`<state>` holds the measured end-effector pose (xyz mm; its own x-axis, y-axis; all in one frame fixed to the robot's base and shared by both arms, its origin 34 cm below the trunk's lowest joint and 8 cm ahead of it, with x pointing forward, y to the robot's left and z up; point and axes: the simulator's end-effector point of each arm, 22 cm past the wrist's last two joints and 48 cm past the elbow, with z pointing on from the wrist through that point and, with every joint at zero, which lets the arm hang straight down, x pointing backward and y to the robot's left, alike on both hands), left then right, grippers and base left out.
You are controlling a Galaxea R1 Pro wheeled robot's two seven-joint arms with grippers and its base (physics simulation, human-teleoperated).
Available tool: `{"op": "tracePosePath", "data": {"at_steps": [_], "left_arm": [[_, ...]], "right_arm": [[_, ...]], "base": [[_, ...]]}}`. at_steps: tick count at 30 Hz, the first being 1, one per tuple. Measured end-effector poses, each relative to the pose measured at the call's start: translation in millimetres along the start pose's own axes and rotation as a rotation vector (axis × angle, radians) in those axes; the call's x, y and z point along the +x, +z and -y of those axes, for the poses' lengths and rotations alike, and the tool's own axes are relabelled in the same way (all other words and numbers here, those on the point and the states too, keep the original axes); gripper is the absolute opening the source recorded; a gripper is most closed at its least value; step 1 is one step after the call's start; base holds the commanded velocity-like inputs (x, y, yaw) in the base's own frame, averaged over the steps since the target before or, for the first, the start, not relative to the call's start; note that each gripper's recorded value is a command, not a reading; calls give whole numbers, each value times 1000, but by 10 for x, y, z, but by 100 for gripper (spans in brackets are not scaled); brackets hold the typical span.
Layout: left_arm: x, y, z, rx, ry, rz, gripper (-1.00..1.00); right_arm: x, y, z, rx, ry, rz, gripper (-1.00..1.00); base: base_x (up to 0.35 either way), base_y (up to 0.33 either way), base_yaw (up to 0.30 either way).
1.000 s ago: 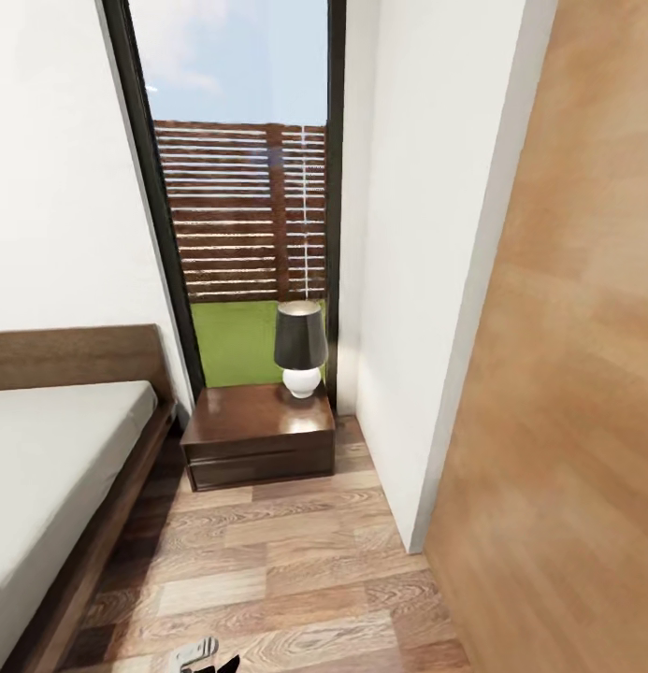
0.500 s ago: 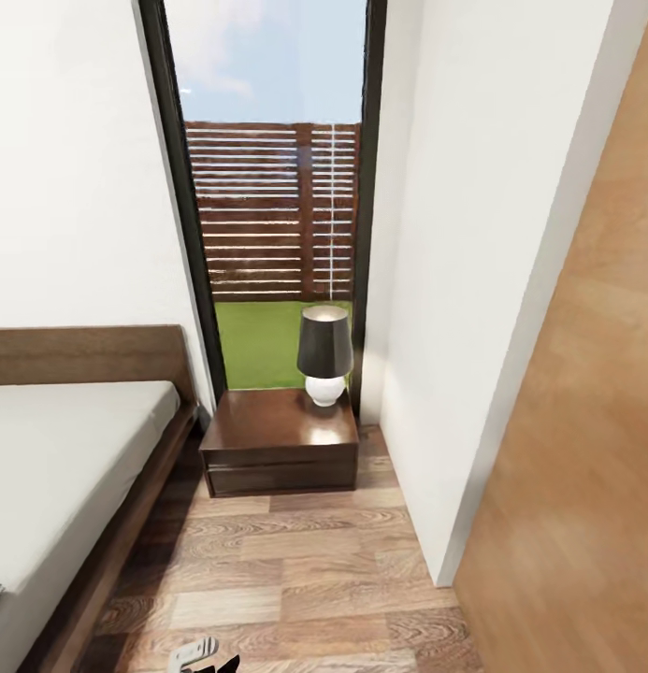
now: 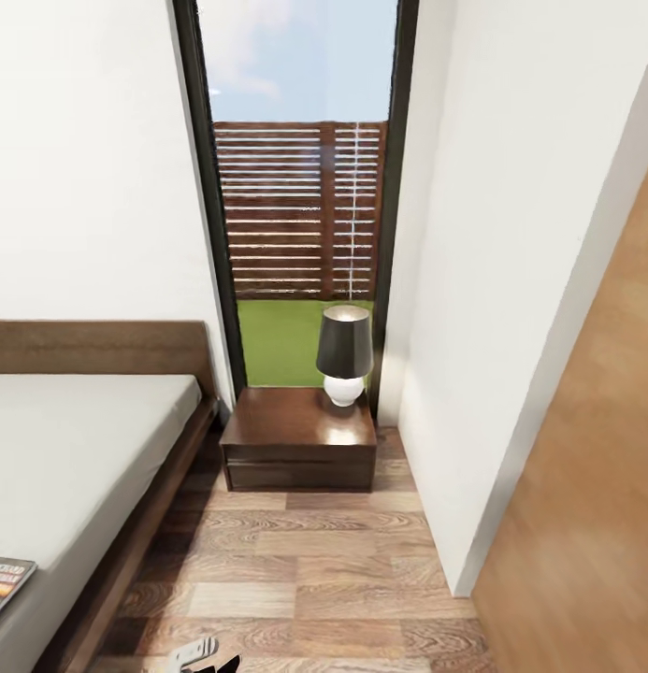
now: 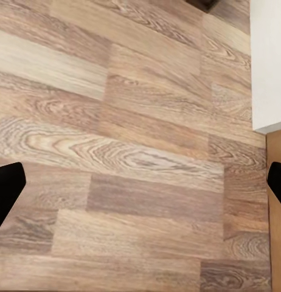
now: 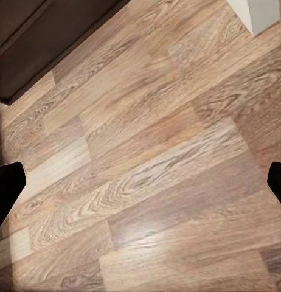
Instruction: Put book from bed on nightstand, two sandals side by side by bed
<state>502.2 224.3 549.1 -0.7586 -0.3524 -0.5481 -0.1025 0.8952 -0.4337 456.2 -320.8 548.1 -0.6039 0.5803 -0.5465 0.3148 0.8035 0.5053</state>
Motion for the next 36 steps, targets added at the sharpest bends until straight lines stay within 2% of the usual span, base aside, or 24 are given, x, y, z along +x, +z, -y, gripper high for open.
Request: {"op": "tracePosePath", "data": {"at_steps": [7,36], "left_arm": [[5,-1,-3,-1,0,-1,100],[3,-1,-7,-2,0,0,100]], "right_arm": [[8,-3,3,0,0,-2,100],[9,-4,4,0,0,-2,100]], "base": [[218,0,164],[321,0,4]]}}
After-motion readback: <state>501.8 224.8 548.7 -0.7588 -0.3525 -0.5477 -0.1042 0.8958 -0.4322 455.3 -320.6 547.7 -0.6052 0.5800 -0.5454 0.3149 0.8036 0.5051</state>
